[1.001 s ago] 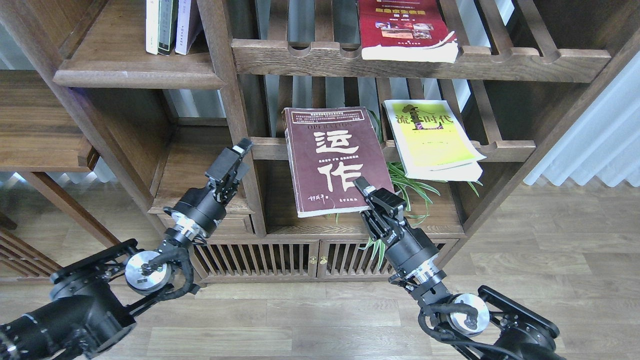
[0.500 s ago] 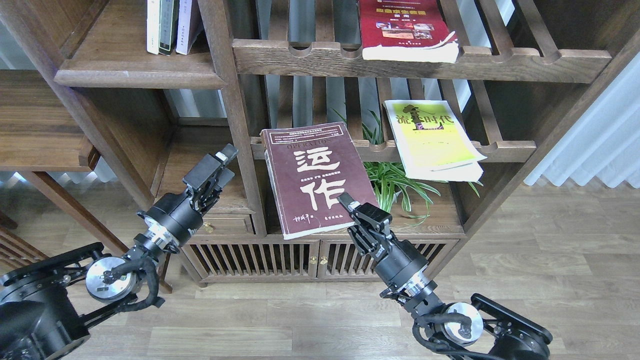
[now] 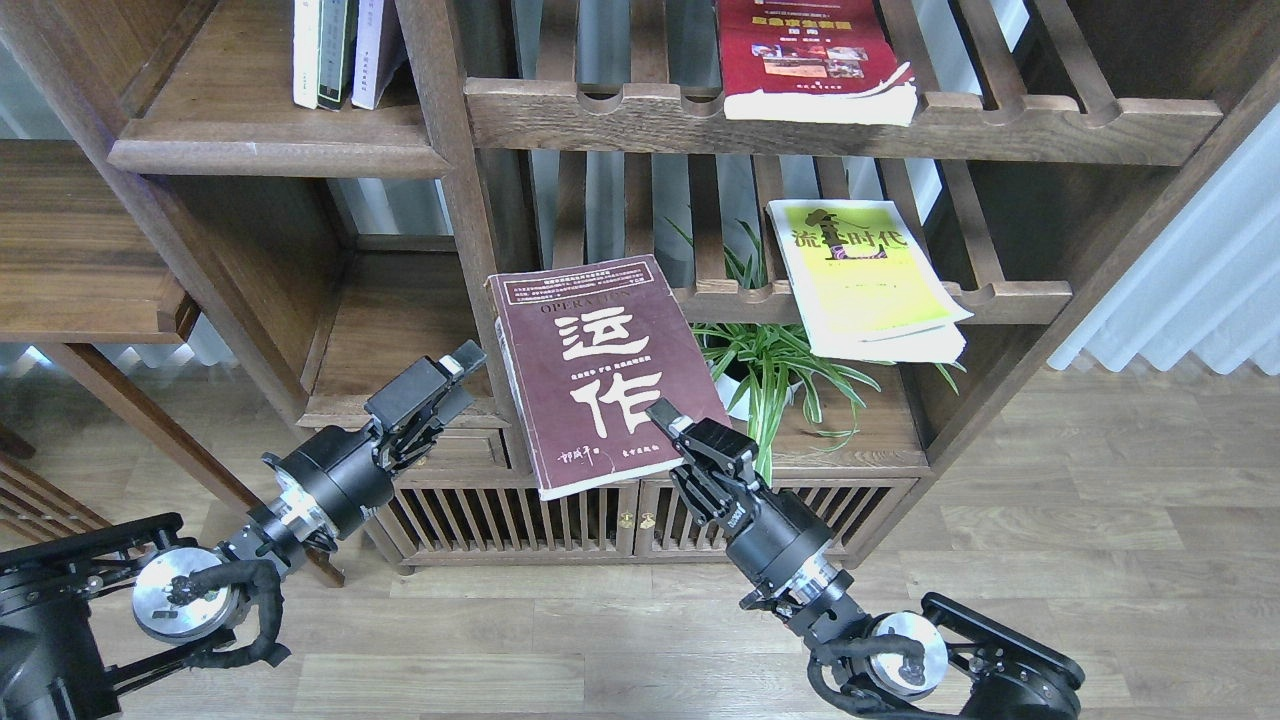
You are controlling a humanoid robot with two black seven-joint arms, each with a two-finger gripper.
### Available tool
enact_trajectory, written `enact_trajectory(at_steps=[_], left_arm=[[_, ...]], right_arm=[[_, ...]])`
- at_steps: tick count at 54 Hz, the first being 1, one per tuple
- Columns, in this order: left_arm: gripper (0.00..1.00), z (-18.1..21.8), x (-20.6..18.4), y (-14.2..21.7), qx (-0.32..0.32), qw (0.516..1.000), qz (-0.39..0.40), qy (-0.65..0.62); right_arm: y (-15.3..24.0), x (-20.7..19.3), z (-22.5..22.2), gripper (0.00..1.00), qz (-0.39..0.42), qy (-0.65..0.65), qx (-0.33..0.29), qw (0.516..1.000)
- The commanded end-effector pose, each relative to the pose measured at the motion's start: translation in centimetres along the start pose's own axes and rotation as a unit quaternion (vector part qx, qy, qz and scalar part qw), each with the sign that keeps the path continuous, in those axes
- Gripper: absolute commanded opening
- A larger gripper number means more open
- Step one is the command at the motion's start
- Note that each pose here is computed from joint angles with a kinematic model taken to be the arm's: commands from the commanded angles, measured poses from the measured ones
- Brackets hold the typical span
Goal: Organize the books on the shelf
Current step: 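Pull the dark red book down toward the left gripper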
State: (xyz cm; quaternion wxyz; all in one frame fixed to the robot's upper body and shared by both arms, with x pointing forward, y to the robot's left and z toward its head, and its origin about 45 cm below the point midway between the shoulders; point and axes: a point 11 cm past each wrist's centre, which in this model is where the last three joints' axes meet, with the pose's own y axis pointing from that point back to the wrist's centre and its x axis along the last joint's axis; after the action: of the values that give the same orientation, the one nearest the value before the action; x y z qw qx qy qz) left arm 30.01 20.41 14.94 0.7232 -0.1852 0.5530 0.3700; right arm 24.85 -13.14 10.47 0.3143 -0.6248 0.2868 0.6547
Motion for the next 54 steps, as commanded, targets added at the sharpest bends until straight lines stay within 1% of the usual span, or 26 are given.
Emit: enact_trajectory(at_steps=[1, 21, 31, 37, 54], left_arm=[[0.93, -0.1, 0.0, 0.0, 0.002, 1.000, 0.001, 0.001], [0.92, -0.8, 0.4, 0.2, 0.011, 1.000, 0.007, 0.005], [0.90, -1.4, 0.8, 0.4, 0.020, 1.000, 0.013, 0.005], [0.86, -1.6, 0.9, 0.5, 0.025, 1.000, 0.016, 0.005], [0.85, -2.2, 1.3, 0.8, 0.036, 0.999, 0.022, 0.003]], right_arm=[[-0.6, -0.3, 1.1, 0.05, -0.009, -0.010, -0.013, 1.000], [-0.7, -0.1, 2.1, 0.06, -0.008, -0.008, -0.036, 0.999], [-0.1, 1.0, 3.0, 0.06, 0.010, 0.003, -0.057, 0.998], [-0.1, 1.1, 3.0, 0.06, 0.011, 0.004, -0.058, 0.998], [-0.5, 1.0, 3.8, 0.06, 0.005, -0.006, -0.059, 0.998]])
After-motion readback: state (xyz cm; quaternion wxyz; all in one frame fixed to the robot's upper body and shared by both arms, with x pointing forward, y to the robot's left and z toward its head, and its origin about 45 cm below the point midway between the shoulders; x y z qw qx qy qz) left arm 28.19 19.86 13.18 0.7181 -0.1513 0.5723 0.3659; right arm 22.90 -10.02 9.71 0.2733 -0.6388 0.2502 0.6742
